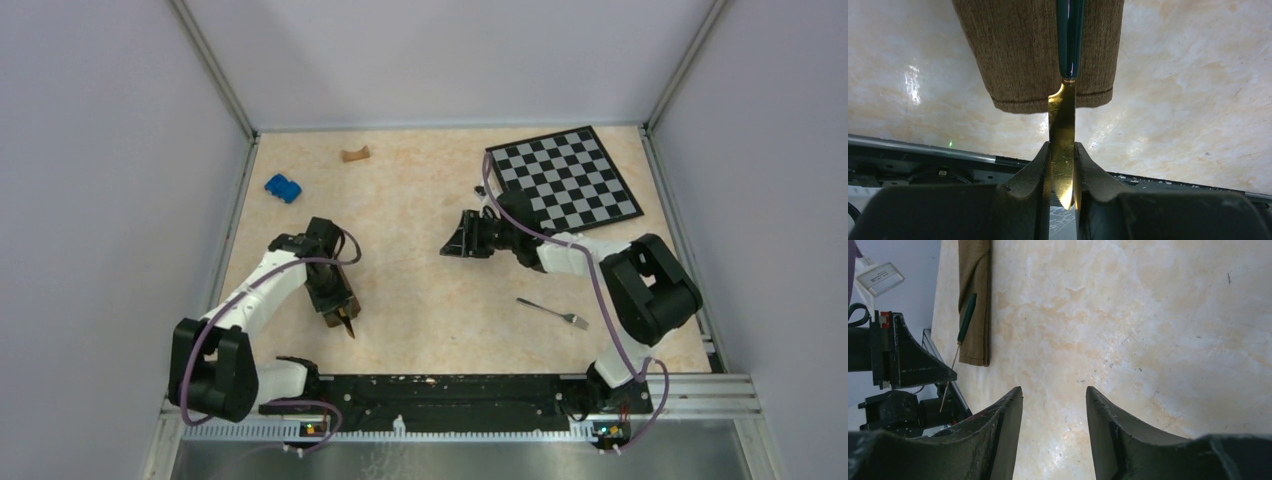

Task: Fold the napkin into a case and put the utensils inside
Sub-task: Insert the knife into the folded napkin, then move the fork to the center of the board.

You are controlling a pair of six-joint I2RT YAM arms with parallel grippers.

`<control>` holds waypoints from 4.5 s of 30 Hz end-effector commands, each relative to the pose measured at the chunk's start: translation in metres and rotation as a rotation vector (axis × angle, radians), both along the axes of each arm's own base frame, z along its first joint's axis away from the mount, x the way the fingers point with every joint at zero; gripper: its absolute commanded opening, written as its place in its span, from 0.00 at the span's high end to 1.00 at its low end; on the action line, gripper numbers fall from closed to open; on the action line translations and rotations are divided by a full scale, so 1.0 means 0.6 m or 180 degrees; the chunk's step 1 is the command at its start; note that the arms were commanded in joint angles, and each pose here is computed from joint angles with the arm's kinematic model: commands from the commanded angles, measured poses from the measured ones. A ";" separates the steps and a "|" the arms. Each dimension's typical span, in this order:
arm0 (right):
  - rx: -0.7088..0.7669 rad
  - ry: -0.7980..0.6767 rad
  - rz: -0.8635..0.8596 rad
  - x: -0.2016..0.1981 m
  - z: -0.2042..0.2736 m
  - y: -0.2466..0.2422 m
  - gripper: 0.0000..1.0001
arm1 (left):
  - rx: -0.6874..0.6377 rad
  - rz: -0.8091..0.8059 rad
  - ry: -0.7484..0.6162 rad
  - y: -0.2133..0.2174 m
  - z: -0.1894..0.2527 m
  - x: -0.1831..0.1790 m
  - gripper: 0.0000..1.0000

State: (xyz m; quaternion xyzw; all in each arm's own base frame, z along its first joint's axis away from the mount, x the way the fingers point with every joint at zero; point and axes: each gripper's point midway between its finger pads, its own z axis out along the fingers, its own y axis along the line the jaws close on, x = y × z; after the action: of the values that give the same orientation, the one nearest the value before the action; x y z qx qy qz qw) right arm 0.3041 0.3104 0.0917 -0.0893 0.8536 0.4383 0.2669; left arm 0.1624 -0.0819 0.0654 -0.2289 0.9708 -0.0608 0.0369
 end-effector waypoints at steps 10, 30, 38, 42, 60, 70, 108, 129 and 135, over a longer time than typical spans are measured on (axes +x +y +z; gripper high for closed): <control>0.0517 0.0027 0.0618 -0.053 0.030 0.080 0.45 | 0.0182 -0.0151 -0.0304 0.033 0.006 0.093 1.00; 0.0933 0.0957 0.1058 -0.139 -0.057 0.283 0.52 | 0.0195 -0.0048 -0.0240 0.060 -0.029 0.094 1.00; 0.0663 0.0967 0.1013 -0.136 -0.099 0.343 0.52 | 0.0144 -0.0059 -0.0197 0.054 -0.050 0.108 1.00; 0.0657 0.0985 0.1093 -0.142 -0.103 0.369 0.61 | 0.0196 -0.0026 -0.0233 0.059 -0.053 0.115 1.00; 0.0663 0.0986 0.1185 -0.159 -0.112 0.381 1.00 | 0.0372 0.0022 -0.0354 0.073 -0.049 0.172 1.00; 0.0679 0.0966 0.1200 -0.159 -0.111 0.380 1.00 | 0.0309 0.0073 -0.0442 0.066 -0.051 0.202 1.00; -0.2309 -0.0438 0.0923 -0.093 -0.033 -0.058 0.29 | -0.1785 -0.1621 -0.2980 -0.118 0.270 0.156 0.23; -0.1941 0.1419 -0.2955 -0.147 -0.008 -0.440 0.20 | -0.2802 -0.2297 -0.2697 -0.202 0.242 0.105 0.24; -0.1896 0.1491 -0.3139 -0.162 -0.041 -0.463 0.18 | -0.2850 -0.2388 -0.2647 -0.220 0.237 0.087 0.24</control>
State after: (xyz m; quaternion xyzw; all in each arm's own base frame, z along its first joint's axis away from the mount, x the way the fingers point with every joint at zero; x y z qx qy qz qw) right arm 0.1993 0.0358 0.0771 0.3114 0.9298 0.0097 0.1957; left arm 0.2194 -0.2083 0.1976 0.1414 0.7893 -0.5373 0.2614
